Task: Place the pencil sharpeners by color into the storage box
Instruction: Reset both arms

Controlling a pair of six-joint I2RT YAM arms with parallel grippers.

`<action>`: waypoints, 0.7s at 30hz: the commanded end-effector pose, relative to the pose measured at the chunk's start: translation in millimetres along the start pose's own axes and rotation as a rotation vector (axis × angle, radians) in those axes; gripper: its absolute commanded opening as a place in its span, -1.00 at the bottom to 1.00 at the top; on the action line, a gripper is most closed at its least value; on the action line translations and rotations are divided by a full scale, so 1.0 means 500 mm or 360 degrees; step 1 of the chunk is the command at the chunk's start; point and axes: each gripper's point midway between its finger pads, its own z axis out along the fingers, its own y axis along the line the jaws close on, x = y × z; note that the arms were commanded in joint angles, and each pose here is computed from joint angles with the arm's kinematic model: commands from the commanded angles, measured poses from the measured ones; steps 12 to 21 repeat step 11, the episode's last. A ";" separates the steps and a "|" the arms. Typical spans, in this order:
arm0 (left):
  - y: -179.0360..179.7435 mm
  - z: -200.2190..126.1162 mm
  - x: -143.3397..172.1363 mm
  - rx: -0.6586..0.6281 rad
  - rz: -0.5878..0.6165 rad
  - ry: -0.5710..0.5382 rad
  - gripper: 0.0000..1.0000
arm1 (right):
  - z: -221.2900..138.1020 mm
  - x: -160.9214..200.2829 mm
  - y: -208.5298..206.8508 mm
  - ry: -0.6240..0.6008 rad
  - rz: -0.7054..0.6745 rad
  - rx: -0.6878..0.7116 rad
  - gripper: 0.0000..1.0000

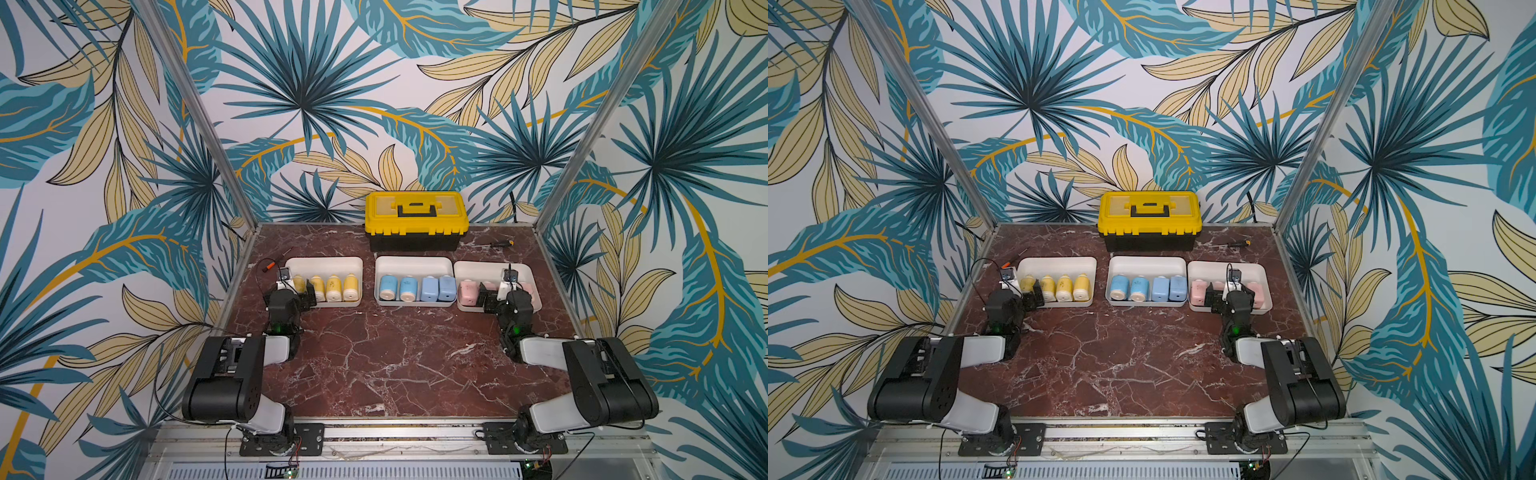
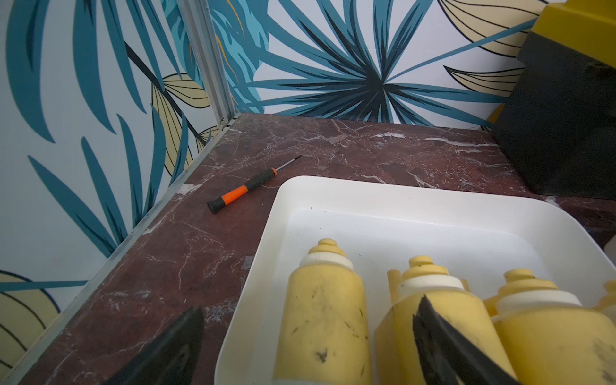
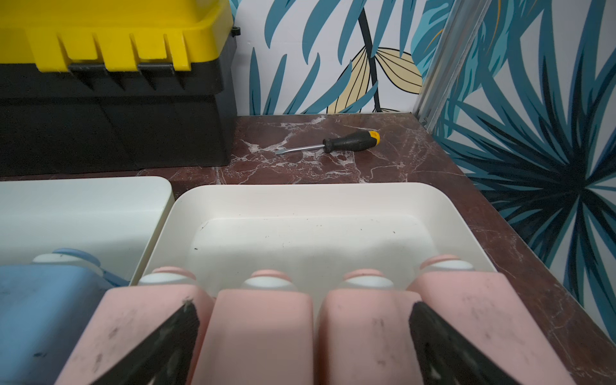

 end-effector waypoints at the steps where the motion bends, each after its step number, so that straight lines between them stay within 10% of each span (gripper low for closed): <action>1: -0.007 0.003 -0.006 0.0023 0.0021 -0.0018 0.99 | 0.005 0.002 0.001 0.0017 -0.0007 -0.0008 0.98; 21: -0.007 0.003 -0.005 0.0022 0.0022 -0.0016 0.99 | 0.016 0.005 -0.003 0.0063 0.0032 -0.0054 0.99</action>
